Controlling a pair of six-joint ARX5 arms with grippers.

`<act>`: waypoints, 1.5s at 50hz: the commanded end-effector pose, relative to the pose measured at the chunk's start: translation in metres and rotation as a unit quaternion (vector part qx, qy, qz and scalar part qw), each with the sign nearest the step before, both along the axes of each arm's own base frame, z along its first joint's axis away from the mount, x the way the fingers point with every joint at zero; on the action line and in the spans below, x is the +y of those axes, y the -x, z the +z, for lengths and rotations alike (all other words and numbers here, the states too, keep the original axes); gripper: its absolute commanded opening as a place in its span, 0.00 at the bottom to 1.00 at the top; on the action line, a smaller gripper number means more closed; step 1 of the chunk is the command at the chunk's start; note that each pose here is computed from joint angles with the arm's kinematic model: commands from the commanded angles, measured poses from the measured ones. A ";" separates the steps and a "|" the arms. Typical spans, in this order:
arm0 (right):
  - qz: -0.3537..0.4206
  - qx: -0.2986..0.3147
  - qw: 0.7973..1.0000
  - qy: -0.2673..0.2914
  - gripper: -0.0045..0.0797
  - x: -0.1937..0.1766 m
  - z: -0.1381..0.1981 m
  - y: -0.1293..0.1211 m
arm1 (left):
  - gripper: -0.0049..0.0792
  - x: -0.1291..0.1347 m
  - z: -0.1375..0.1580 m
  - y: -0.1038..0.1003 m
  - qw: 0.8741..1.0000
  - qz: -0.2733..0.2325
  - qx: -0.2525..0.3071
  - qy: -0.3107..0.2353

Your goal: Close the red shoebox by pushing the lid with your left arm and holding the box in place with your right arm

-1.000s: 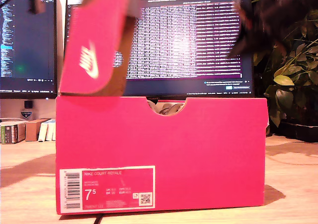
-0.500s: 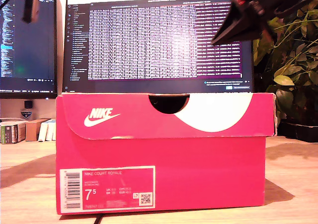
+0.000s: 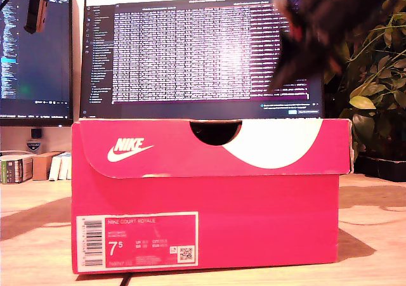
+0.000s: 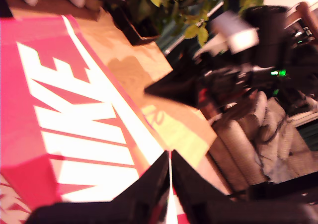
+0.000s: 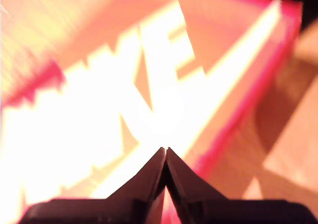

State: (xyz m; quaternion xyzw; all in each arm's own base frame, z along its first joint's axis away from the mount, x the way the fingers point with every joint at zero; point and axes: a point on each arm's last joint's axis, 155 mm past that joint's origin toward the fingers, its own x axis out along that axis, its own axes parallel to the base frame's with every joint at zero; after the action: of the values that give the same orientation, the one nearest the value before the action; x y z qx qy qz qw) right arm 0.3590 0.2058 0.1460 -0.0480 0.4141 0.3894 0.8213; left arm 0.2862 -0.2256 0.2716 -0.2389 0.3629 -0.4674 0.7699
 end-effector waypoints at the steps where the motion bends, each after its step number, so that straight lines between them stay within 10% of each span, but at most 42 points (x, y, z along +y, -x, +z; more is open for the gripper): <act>1: 0.004 0.006 1.000 0.004 0.04 0.001 -0.006 0.000 | 0.04 0.001 0.005 -0.002 1.000 -0.002 -0.025 -0.006; 45: -0.004 -0.034 0.997 0.068 0.04 -0.007 -0.015 -0.007 | 0.04 0.025 0.002 -0.013 0.994 0.044 -0.083 -0.063; 75: -0.200 -0.233 0.950 0.053 0.04 -0.109 0.127 -0.038 | 0.04 0.107 0.023 -0.043 0.923 0.175 -0.250 -0.233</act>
State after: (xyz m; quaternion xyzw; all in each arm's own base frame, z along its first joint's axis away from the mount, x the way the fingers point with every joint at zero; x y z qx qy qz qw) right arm 0.3957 0.1072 0.2794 -0.1072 0.2229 0.1889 0.9503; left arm 0.3248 -0.1229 0.2882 -0.0026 0.2246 -0.2753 0.9347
